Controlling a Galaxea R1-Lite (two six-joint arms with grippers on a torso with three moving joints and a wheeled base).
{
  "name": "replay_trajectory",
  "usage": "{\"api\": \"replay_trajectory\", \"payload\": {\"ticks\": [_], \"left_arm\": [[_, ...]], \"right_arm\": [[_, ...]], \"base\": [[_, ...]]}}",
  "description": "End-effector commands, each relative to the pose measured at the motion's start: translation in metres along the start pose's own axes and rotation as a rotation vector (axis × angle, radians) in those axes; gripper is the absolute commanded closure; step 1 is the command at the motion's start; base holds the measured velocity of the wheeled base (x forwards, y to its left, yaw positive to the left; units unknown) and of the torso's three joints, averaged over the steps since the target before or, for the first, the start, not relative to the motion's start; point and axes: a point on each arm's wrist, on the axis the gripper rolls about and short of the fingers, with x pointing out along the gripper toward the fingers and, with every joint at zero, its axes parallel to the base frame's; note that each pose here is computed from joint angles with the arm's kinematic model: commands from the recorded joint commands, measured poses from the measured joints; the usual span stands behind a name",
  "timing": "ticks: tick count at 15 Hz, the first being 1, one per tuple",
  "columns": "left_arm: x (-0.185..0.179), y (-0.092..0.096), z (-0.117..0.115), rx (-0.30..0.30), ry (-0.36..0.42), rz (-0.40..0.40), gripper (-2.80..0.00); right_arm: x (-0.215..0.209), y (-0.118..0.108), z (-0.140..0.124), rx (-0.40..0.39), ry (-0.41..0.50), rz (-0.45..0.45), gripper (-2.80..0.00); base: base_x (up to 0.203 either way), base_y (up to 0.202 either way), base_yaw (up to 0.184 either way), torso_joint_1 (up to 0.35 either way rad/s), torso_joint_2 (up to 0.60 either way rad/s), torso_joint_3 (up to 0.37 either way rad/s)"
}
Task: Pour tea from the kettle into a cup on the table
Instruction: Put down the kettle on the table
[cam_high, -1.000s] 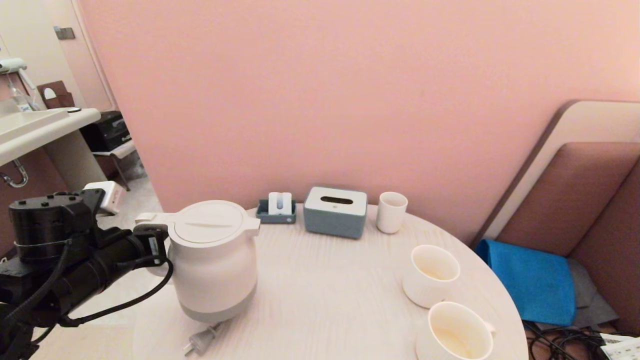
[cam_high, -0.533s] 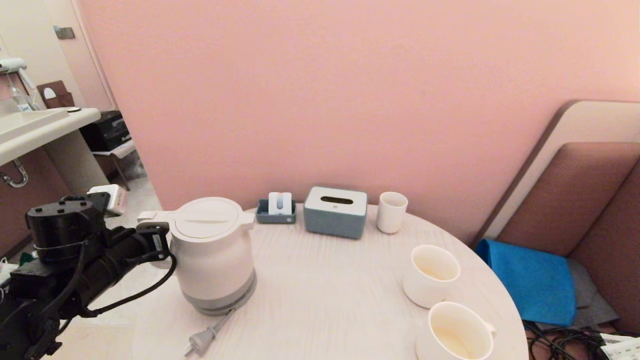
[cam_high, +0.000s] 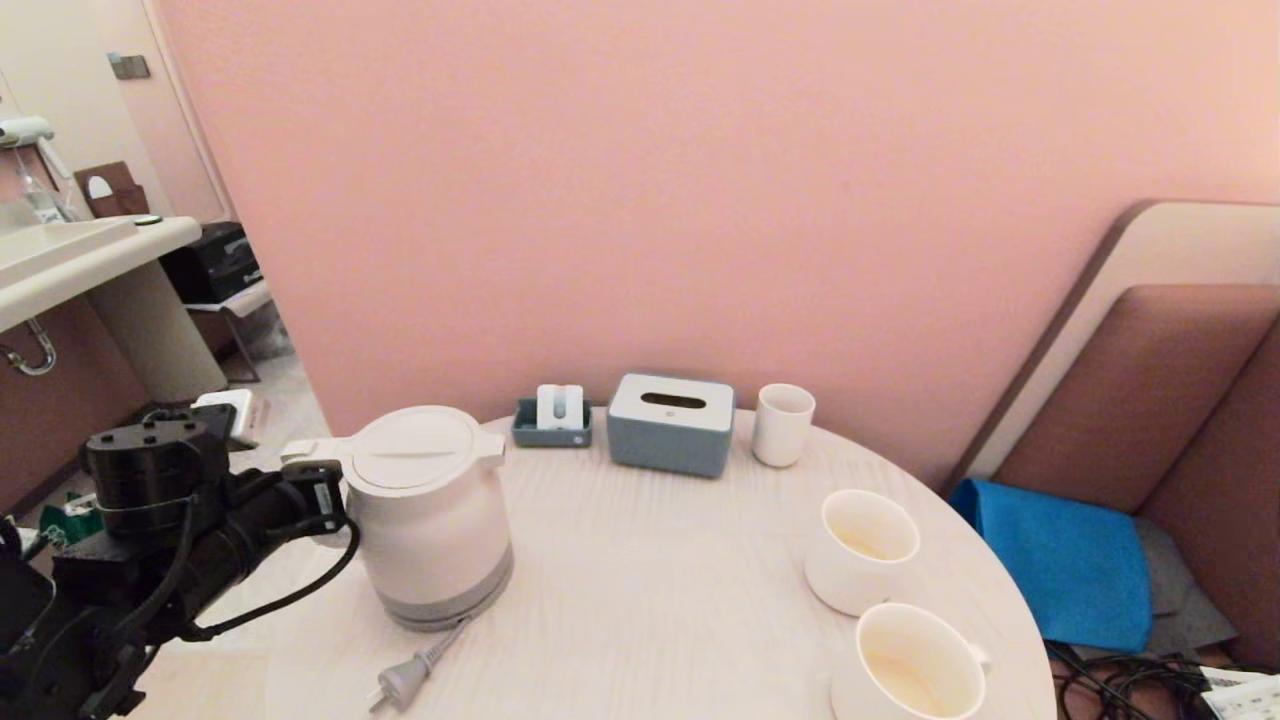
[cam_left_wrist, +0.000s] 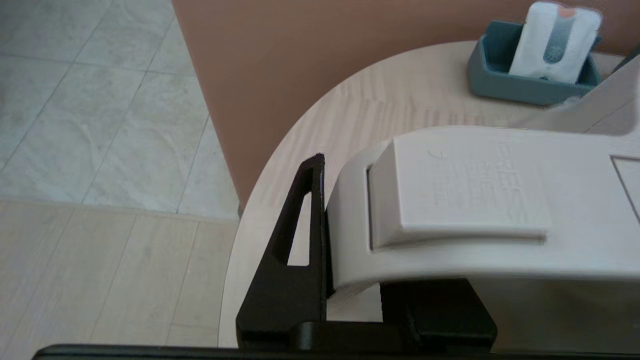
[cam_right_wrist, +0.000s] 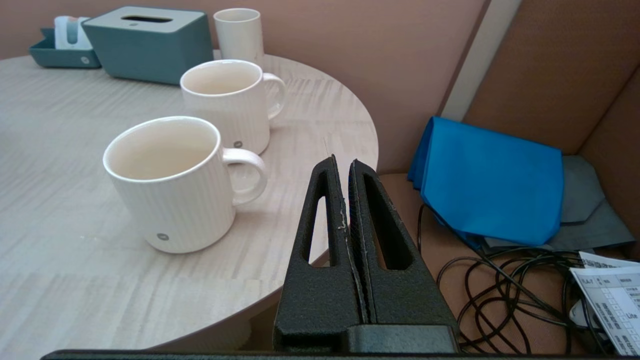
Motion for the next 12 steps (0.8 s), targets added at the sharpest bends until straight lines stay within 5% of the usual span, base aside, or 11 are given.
{"api": "replay_trajectory", "payload": {"ticks": [1, 12], "left_arm": [[0.0025, 0.001, -0.009, 0.002, 0.029, 0.004, 0.0], [0.0023, 0.0015, -0.0117, 0.052, 0.039, 0.008, 0.0]], "right_arm": [[0.0, 0.0, -0.0001, 0.0, 0.0, 0.0, 0.0], [0.0, 0.0, -0.0001, 0.0, 0.0, 0.0, 0.0]], "base": [[0.0, 0.0, 0.0, 0.0, 0.0, 0.0], [0.0, 0.0, 0.0, 0.0, 0.0, 0.0]]}}
